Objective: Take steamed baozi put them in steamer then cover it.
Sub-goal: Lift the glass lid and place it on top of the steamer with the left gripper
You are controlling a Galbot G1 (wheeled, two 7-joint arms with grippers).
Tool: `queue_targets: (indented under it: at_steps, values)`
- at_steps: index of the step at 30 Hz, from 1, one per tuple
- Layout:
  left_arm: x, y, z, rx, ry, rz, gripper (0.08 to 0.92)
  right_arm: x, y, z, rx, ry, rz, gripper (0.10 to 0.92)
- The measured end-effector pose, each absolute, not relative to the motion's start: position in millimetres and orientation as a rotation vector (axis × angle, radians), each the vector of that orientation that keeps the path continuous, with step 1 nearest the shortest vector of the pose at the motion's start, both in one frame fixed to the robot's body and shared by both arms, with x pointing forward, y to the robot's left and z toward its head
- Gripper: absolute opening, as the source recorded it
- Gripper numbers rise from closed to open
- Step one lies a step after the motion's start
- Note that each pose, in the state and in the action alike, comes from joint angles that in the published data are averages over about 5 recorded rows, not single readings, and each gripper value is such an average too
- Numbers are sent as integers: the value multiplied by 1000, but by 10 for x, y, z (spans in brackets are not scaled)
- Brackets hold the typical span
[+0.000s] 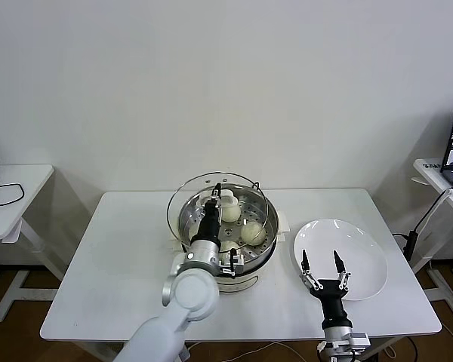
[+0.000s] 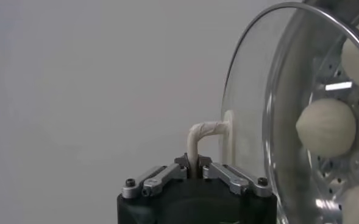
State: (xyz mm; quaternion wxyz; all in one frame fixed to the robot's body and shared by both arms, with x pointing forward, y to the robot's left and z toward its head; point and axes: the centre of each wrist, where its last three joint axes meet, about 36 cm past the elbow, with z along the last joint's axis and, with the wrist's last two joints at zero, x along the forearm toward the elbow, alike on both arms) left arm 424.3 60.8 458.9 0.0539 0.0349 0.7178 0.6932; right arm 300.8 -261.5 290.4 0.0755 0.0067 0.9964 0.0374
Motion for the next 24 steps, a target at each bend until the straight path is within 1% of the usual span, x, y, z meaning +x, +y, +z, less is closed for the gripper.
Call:
queue_targets:
  at_steps: [7,24]
  values:
    - [4258,495,4485,116,2178,2122,190,3012,-2602,2882,15,2992,108,823]
    - [4207,278,4386,142,2182,2113,190,3003,-2583,2856,10,2998,108,823]
